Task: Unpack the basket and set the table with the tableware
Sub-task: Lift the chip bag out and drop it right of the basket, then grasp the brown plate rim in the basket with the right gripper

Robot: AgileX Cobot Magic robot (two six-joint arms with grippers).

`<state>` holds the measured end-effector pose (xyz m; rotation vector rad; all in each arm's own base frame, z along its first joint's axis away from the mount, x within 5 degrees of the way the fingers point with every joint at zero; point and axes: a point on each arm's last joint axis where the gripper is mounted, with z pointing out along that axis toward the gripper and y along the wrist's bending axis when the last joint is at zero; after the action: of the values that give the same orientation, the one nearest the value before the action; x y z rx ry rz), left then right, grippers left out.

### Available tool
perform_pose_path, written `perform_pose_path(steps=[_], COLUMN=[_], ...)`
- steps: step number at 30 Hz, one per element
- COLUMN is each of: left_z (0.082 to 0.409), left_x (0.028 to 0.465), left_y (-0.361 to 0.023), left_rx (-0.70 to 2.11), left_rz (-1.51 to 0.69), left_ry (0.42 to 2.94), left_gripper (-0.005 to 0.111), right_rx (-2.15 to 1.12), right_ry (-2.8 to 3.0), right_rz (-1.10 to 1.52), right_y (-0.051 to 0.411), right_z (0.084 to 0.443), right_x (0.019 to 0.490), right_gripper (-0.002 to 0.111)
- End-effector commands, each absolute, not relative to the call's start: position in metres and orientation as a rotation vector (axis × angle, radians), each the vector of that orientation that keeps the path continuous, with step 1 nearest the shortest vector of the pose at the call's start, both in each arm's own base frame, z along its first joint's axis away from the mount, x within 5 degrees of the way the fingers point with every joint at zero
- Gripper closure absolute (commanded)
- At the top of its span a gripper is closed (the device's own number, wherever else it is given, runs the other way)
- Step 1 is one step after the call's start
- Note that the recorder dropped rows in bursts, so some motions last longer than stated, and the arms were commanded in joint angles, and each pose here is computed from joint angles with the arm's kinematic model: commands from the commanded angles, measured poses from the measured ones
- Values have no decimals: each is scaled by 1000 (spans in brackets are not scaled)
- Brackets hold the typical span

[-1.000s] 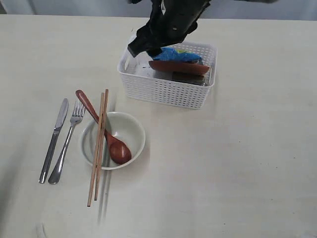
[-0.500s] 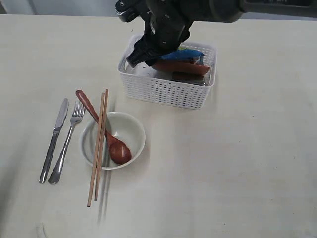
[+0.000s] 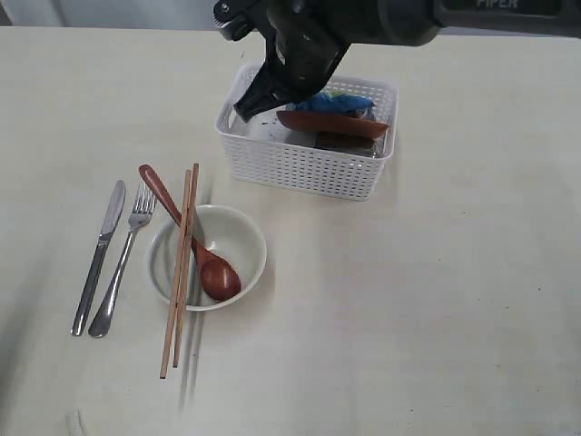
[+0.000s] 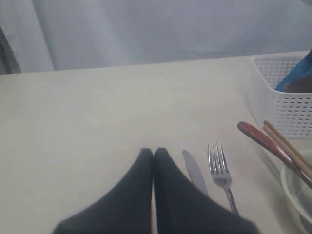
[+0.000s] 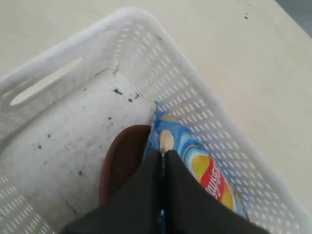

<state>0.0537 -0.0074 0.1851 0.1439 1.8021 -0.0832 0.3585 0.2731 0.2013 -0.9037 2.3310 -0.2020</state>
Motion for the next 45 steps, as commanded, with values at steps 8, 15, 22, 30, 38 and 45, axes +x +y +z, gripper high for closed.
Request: perform_pose_path(steps=[8,15,22,30,38,45], left_z=[184,184,184,184,184,184], left_x=[53,53,53,53,53,53], left_y=[-7,-7,-7,-7,-7,-7], left_rx=[133,133,133,133,133,133], left_rz=[-90,-90,-90,-90,-90,-90], left_ry=[1800,1800,1800,1800,1800,1800], left_gripper=[107,107,107,107,107,107], right_rx=[-858,-779,-627,-599,-617,-858], right_ry=[2235,2233,2329,2510,2500,2559], right_rz=[-326,-467,-631,-516,-488,-197], right_y=[252,224,172,143,145,164], right_z=[267,311,326,279,276,269], right_x=[347,330,319,313,313,302], right_gripper=[109,109,109,89,47,51])
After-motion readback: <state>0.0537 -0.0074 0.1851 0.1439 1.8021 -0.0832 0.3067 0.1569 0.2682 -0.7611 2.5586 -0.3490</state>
